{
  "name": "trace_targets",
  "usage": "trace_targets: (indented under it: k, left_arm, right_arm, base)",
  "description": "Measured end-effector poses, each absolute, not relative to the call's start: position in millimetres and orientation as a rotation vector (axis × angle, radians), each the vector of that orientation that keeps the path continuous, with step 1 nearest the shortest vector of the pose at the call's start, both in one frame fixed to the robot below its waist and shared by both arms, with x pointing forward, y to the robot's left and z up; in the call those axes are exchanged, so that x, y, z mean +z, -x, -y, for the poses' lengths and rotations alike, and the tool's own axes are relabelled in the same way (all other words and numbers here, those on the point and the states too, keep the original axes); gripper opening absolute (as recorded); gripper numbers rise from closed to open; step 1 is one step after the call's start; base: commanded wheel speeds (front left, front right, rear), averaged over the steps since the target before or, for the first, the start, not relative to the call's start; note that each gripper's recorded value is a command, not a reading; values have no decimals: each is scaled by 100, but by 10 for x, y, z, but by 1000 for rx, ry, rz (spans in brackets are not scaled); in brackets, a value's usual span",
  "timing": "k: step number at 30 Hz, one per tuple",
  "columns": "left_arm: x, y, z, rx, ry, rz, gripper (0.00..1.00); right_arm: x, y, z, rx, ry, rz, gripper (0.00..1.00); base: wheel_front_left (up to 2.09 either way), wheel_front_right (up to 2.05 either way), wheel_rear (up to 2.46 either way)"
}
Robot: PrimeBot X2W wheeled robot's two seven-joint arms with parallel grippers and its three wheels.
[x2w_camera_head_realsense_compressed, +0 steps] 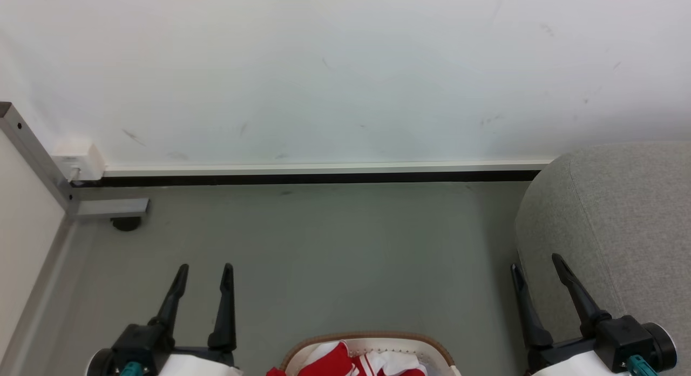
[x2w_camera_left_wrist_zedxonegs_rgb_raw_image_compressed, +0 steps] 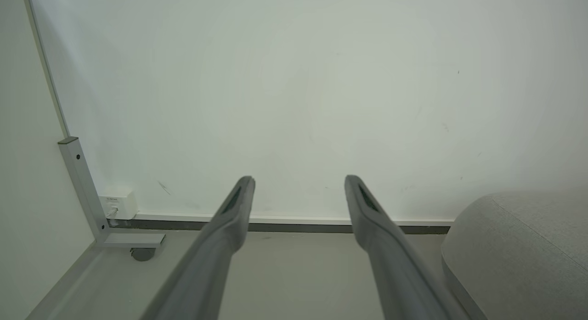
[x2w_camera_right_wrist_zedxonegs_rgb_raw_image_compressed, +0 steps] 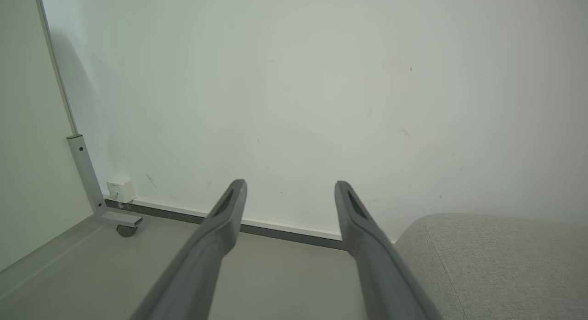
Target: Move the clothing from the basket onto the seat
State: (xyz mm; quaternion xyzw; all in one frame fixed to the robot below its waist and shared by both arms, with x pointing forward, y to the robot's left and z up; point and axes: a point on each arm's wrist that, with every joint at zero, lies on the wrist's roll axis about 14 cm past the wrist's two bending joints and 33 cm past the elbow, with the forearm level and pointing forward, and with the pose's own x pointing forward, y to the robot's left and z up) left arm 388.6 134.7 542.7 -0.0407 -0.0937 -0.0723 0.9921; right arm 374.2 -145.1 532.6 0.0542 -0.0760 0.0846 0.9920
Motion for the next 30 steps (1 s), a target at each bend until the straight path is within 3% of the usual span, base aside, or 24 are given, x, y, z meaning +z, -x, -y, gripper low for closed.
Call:
trace_targets:
  k: [13,30]
  left_arm:
    - [5356,-3917,-1292,-162,86,166,100]
    - [4803,-4167,-790,-322,59,6,100]
  right_arm:
    - [5318,-3756,1463,166,-109,149,100]
    - [5084,-3816,1730,79,-154,83,100]
  base:
    - [0,0,0]
    - [0,0,0]
